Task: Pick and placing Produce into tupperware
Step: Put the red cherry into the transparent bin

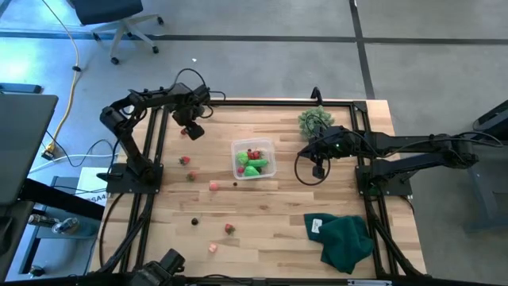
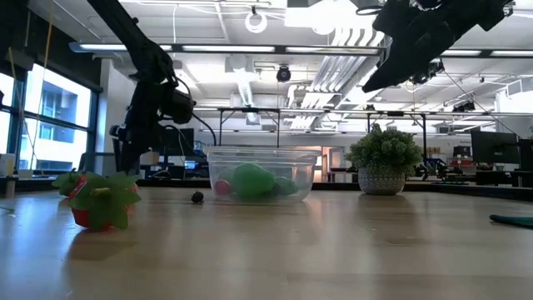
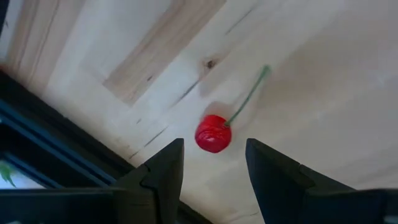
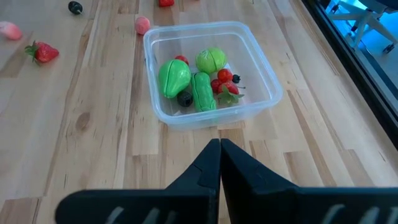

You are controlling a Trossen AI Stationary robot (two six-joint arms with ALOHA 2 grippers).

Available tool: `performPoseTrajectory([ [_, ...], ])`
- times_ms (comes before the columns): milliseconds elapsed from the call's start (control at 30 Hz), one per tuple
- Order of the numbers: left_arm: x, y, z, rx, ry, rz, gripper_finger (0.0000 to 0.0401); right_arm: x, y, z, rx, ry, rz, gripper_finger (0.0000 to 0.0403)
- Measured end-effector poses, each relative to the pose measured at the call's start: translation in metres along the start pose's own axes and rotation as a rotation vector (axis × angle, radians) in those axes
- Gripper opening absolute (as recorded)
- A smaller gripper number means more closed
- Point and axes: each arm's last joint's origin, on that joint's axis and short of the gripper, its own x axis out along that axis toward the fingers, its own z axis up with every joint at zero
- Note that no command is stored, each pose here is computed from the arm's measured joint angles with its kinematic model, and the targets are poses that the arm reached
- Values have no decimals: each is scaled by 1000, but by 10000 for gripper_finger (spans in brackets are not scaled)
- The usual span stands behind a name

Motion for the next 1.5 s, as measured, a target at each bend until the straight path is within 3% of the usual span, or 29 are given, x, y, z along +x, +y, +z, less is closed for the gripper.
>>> performPoseTrajectory([
  [667,-4,-14,-2,-294,8,114,161,0,0,0,0,0,0,2],
  [833,-4,-13,1,-311,-16,105,161,0,0,0,0,0,0,2],
  [1100,-4,-18,7,-331,-58,-75,161,0,0,0,-1,0,0,2],
  [1500,-7,-30,16,-299,-150,-132,161,0,0,0,0,0,0,2],
])
